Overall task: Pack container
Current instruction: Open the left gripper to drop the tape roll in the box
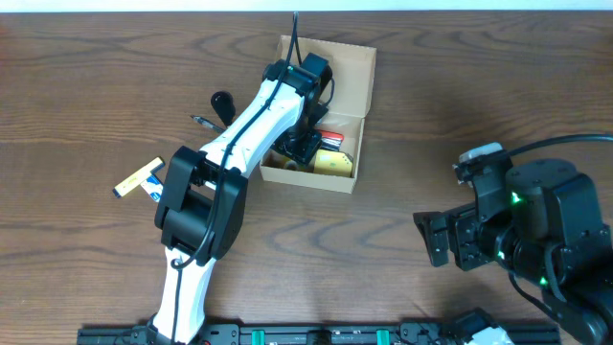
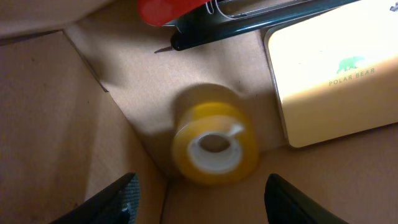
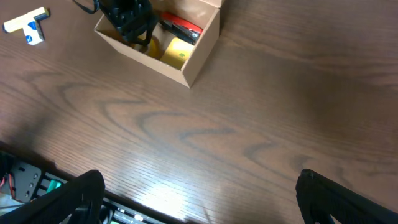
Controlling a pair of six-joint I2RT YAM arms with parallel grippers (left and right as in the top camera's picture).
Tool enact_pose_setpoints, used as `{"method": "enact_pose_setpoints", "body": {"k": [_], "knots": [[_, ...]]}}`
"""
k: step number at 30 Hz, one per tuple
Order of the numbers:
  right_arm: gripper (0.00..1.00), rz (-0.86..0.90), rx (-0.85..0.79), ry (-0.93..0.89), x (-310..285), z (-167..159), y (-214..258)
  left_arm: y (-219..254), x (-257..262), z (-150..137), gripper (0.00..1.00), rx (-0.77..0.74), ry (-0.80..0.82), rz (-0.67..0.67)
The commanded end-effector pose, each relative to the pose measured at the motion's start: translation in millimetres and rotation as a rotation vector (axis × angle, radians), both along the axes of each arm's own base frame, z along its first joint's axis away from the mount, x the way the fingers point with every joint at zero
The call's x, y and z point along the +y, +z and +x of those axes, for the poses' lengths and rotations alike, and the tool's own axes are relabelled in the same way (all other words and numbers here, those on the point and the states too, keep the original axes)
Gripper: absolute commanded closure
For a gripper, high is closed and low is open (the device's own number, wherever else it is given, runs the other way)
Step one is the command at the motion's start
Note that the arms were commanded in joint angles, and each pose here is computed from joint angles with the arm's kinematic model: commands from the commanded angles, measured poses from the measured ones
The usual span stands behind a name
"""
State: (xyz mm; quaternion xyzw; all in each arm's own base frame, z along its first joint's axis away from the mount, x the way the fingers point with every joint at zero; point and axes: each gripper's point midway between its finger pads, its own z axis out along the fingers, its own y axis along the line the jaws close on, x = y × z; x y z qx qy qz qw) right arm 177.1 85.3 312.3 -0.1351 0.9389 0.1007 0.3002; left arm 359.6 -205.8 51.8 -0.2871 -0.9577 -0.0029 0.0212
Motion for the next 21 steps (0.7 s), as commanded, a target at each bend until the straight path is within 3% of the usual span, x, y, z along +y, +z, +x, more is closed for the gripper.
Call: {"method": "enact_pose_setpoints", "body": {"k": [1, 10, 21], "knots": [[0.01, -0.008, -0.018, -0.006, -3.1, 1.3, 4.2, 0.0, 1.9, 3.0, 0.34, -0.008, -0.004, 0.015], [0.01, -0.008, -0.018, -0.006, -3.1, 1.3, 4.2, 10.7, -4.5, 14.5, 0.39, -0.051, -0.003, -0.009], [0.01, -0.008, -0.018, -0.006, -3.0, 1.2, 4.2, 110.3, -21.1, 68.7, 0.34, -0.309, 0.014, -0.101]]}}
